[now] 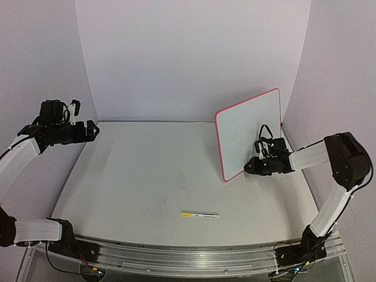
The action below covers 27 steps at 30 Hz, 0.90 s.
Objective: Write a sentence on the whiteboard
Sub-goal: Pick up the whiteboard stand from the corner of the board.
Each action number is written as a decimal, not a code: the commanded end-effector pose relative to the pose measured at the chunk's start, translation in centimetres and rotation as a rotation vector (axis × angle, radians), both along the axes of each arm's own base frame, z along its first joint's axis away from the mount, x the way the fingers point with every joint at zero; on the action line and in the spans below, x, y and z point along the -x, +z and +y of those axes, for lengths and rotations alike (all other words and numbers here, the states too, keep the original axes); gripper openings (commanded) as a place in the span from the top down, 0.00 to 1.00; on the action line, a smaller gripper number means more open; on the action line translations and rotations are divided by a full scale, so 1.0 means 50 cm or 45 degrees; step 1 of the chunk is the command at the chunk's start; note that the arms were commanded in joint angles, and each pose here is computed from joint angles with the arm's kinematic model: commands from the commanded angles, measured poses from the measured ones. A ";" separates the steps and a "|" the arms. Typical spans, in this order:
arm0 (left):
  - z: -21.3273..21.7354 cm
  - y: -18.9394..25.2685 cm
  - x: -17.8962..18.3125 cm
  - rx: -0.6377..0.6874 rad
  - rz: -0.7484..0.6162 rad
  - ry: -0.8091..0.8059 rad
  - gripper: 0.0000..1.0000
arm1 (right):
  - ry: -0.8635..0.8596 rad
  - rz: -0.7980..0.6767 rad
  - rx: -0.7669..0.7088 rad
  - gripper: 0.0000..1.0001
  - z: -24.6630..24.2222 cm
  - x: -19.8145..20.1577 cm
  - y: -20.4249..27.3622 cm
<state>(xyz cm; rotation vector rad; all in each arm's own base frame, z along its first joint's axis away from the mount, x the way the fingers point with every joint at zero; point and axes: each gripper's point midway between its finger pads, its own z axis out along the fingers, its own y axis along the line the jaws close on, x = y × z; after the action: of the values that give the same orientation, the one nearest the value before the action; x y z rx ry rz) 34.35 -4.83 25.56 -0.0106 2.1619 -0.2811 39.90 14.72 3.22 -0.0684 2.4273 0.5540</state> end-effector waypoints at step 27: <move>-0.002 0.004 -0.007 0.021 -0.013 -0.002 0.01 | 0.038 -0.096 0.236 0.77 0.114 0.016 -0.018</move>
<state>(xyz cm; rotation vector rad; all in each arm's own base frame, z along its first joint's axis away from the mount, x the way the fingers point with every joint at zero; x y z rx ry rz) 34.37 -4.84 25.50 -0.0114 2.1637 -0.2819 38.83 19.08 2.46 -0.1790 2.4188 0.3589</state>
